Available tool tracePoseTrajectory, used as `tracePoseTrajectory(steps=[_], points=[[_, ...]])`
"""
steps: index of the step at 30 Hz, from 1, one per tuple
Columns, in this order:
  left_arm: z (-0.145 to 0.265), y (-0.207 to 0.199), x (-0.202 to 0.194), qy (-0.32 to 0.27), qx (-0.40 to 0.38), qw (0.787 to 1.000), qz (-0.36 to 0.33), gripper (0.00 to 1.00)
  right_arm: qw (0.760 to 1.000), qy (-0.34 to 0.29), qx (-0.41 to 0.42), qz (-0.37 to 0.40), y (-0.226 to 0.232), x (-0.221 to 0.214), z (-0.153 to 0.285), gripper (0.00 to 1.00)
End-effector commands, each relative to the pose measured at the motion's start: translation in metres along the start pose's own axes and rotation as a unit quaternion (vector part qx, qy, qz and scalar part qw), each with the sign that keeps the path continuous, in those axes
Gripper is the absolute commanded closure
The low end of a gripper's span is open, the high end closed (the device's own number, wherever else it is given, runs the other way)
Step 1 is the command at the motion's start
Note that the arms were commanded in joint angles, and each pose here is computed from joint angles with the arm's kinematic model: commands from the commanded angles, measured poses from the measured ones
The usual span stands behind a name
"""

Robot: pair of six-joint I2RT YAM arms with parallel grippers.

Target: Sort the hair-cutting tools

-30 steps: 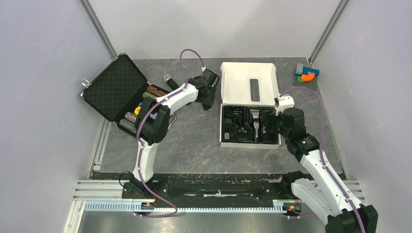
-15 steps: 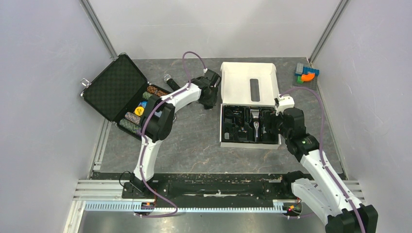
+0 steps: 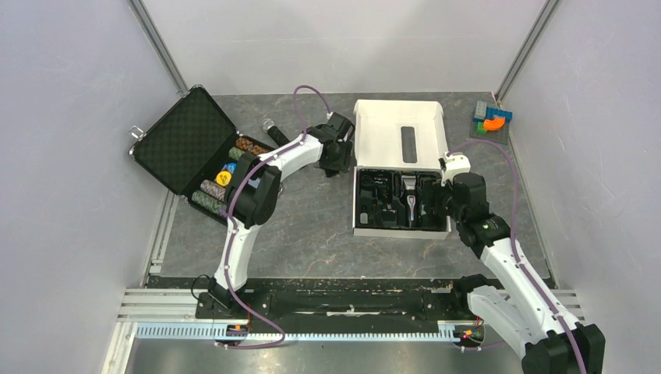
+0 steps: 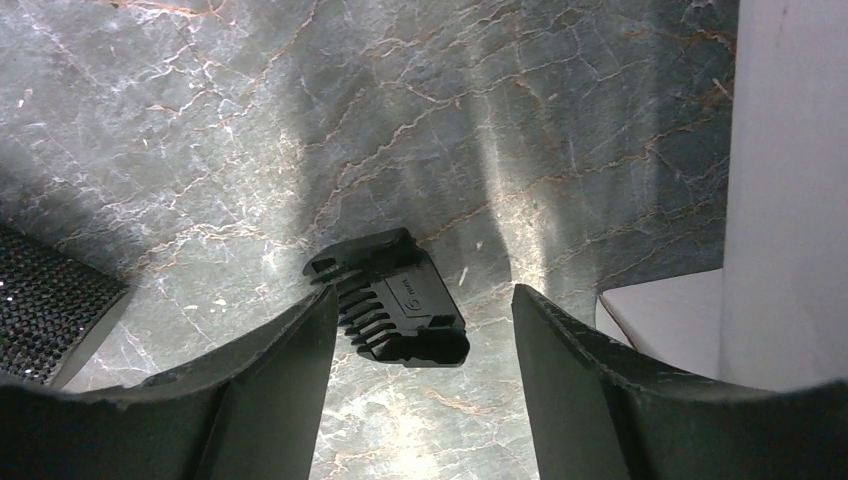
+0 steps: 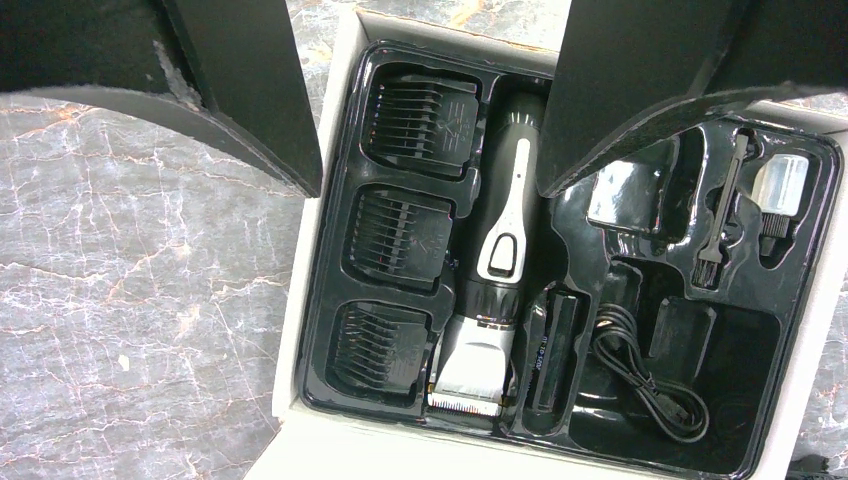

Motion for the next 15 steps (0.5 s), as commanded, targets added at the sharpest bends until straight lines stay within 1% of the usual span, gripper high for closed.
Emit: tracePoseTrajectory(steps=[1, 2, 4, 6, 11, 12, 15], points=[[-0.006, -0.005, -0.008, 0.014, -0.013, 1.0, 0.01, 0.29, 1.0, -0.012, 0.007, -0.004, 0.004, 0.006, -0.001, 0.18], [-0.006, -0.005, -0.009, 0.014, -0.012, 1.0, 0.01, 0.3, 1.0, -0.013, 0.006, -0.005, 0.003, 0.006, -0.001, 0.18], [-0.006, -0.005, -0.009, 0.014, -0.012, 1.0, 0.008, 0.34, 1.0, -0.011, 0.008, -0.006, 0.004, 0.006, -0.001, 0.18], [-0.004, -0.004, -0.01, 0.014, -0.01, 1.0, 0.007, 0.42, 1.0, -0.01, 0.01, -0.008, 0.005, 0.005, -0.002, 0.18], [0.006, 0.001, -0.009, 0.005, -0.005, 1.0, 0.001, 0.69, 1.0, -0.013, 0.015, -0.011, 0.007, 0.007, -0.001, 0.18], [0.009, 0.002, -0.009, 0.003, -0.004, 1.0, 0.001, 0.73, 1.0, -0.014, 0.015, -0.013, 0.007, 0.008, -0.001, 0.16], [0.025, 0.005, -0.003, -0.013, -0.006, 1.0, 0.0, 0.79, 1.0, -0.018, 0.019, -0.013, 0.008, 0.009, -0.001, 0.16]])
Point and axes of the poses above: each gripper's point midway between its finger pads, its own z axis back along the fingers, its own y axis along the line the jaws close on, x = y × z, the point moved 3 cm from there along z, back along the fingers, and after that the axes turned 10 degrees about -z, right-handed, at the moved point
